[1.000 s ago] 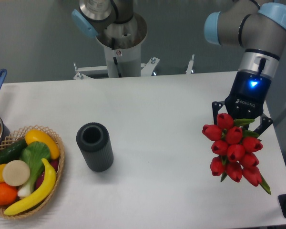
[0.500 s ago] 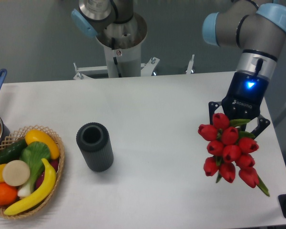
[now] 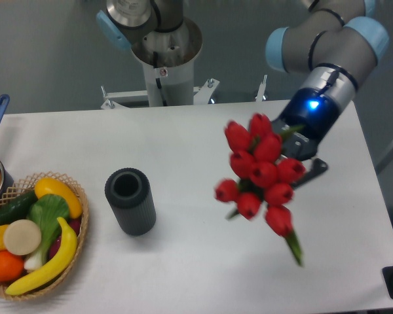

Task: Insert the flowers into the vase
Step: 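Carry the red tulips toward the dark grey vase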

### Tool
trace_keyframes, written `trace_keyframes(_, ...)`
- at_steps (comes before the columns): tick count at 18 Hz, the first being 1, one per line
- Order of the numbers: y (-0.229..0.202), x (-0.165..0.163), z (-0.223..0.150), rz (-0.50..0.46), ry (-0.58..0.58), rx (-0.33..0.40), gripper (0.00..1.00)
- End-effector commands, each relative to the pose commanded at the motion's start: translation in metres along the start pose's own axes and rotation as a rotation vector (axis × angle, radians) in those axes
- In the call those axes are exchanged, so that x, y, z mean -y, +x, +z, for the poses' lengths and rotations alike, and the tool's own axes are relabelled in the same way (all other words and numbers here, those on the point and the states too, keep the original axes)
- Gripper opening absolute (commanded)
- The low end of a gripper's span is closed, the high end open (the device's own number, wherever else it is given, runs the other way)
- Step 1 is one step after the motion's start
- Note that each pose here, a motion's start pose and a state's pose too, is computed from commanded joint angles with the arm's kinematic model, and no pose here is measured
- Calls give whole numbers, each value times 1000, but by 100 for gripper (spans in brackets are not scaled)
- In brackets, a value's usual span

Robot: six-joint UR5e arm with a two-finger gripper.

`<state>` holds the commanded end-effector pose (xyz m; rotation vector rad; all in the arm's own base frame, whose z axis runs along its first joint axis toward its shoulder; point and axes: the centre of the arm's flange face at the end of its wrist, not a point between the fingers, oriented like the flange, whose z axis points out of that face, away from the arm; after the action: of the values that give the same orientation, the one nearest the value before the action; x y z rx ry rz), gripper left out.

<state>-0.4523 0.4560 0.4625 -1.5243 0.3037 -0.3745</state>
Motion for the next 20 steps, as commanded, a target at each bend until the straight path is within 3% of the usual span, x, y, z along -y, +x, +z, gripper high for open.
trace_keyframes(9, 79, 6, 69, -14, 44, -152, 40)
trace_keyframes(20, 112, -48, 83, -124, 37, -183, 40)
